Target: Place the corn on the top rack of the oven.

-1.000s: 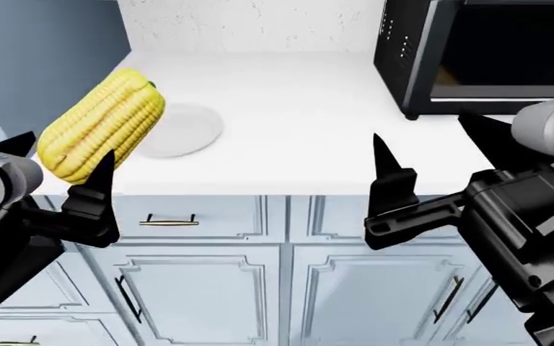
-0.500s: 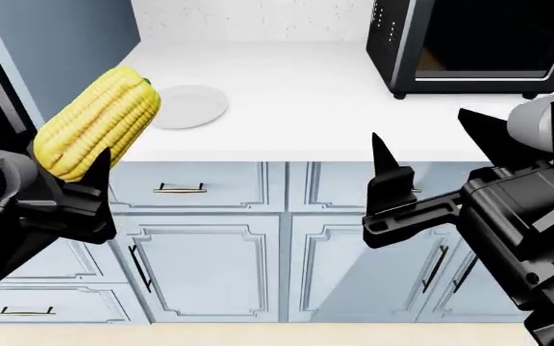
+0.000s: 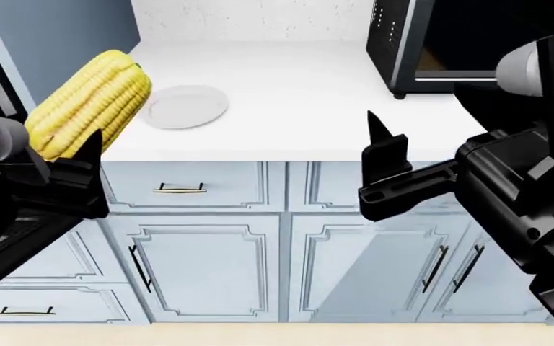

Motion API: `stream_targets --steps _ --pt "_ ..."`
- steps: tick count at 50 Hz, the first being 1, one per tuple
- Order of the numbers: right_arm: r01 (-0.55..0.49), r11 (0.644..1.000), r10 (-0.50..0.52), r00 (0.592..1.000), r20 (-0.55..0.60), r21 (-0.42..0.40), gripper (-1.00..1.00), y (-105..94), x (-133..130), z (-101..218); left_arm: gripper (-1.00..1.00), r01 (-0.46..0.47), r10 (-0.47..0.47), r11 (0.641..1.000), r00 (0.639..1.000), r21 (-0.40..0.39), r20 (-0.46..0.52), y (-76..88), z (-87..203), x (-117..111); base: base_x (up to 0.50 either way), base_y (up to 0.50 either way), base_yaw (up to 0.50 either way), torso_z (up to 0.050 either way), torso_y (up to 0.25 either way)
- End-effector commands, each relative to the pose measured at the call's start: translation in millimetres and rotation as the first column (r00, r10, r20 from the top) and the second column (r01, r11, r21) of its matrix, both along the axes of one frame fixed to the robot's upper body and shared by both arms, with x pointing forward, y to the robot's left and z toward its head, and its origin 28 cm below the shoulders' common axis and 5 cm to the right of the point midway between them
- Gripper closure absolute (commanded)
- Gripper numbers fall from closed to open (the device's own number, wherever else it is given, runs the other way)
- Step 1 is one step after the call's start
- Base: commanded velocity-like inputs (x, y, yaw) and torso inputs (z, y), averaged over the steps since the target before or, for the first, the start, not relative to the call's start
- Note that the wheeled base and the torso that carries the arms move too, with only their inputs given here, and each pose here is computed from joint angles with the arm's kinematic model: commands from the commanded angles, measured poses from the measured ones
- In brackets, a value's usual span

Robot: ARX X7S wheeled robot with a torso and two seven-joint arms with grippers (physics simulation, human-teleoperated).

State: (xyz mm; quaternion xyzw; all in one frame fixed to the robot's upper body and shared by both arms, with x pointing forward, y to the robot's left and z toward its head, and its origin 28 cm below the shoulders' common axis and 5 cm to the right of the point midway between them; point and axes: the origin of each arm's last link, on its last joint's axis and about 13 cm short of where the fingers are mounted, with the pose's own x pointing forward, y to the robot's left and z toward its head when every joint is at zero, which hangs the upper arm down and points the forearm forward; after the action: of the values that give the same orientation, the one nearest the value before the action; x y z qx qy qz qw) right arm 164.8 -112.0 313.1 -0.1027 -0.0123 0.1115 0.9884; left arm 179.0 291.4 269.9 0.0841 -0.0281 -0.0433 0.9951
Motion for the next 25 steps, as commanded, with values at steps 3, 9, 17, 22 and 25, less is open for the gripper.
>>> stream_targets --steps 3,9,17,22,25 --pt "-0.018 1.000 0.018 0.999 -0.044 -0.012 -1.00 3.5 1 19 1.00 -0.018 0.018 1.000 1.000 -0.004 0.023 1.6 7 -1 0.00 0.00 0.00 0.000 0.000" --pt "-0.011 0.999 0.010 0.999 -0.049 -0.033 -1.00 4.1 -2 24 1.00 -0.029 0.030 1.000 0.999 -0.010 0.020 4.3 8 -1 0.00 0.00 0.00 0.000 0.000" --pt "-0.014 0.998 0.011 0.999 -0.044 -0.068 -1.00 5.6 -4 28 1.00 -0.030 0.030 1.000 0.999 -0.010 0.028 4.0 10 0 0.00 0.41 0.00 0.000 0.001" --pt "-0.017 0.997 0.014 0.999 -0.046 -0.069 -1.00 5.9 -5 27 1.00 -0.030 0.031 1.000 0.999 -0.009 0.029 4.4 10 0 0.00 0.50 0.00 0.000 0.000" --pt "-0.020 0.997 0.016 0.998 -0.053 -0.069 -1.00 5.9 -2 26 1.00 -0.035 0.035 0.999 0.999 -0.009 0.030 5.1 10 1 0.00 0.50 0.00 0.003 0.000"
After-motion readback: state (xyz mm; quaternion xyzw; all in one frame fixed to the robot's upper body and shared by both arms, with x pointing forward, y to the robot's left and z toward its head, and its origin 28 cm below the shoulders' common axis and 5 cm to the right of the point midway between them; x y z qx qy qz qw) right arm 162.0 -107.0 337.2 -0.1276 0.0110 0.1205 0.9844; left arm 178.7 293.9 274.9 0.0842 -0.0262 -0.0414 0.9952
